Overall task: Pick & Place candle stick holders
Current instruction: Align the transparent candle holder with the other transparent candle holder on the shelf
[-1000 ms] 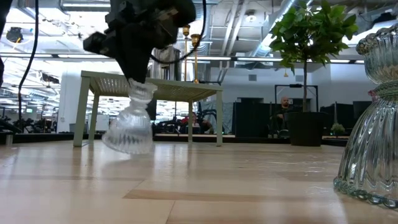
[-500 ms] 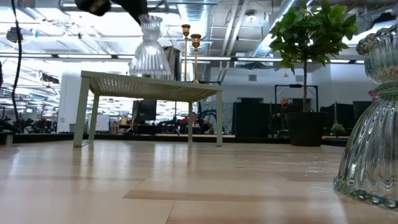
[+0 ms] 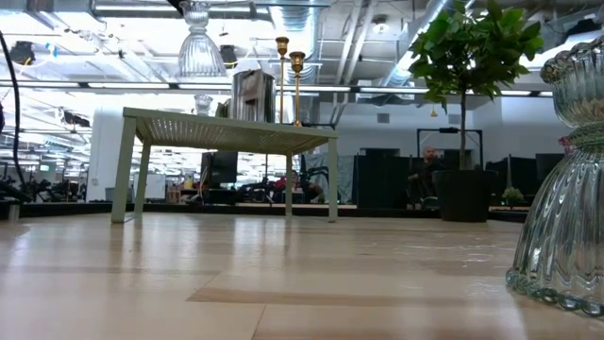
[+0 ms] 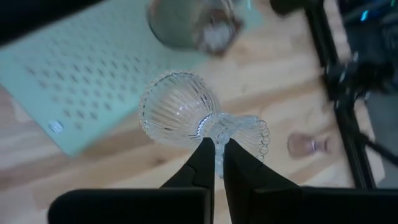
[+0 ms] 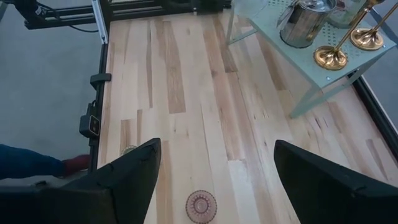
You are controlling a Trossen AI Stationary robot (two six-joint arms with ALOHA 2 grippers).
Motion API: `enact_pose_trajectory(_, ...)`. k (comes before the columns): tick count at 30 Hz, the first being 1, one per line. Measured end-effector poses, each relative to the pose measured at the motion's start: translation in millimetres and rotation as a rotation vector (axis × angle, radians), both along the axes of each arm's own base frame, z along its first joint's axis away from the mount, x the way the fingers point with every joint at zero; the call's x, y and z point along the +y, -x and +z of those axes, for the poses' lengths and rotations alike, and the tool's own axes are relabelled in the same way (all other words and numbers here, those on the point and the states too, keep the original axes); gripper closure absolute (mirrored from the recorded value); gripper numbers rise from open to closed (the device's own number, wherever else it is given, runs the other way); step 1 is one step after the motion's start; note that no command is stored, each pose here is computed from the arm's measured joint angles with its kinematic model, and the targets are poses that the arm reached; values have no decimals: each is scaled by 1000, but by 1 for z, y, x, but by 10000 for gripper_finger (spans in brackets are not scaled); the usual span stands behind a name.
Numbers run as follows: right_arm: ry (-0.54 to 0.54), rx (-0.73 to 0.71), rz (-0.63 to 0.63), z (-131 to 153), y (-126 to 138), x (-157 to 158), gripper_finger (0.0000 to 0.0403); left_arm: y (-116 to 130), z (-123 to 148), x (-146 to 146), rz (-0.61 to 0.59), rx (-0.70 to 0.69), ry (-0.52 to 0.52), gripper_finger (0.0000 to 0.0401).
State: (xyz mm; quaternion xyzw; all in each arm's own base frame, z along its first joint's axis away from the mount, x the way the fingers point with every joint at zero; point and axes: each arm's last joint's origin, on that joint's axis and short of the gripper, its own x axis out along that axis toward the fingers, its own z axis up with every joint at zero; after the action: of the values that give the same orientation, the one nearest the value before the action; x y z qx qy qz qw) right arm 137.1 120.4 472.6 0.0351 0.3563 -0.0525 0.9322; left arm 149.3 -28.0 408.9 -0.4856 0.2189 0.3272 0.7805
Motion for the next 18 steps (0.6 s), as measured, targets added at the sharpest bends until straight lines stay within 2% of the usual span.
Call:
enact_pose_trajectory(3, 0, 0, -12, 0, -1, -2, 101, 8, 2, 8, 64, -8, -24, 390)
enact_pose_trajectory(13, 33, 0, 2, 0, -4, -4, 101, 9, 0, 41, 246, 58, -95, 390)
enact_pose_trajectory(18, 35, 0, 4, 0, -4, -4, 101, 10, 0, 52, 305, 64, -73, 390)
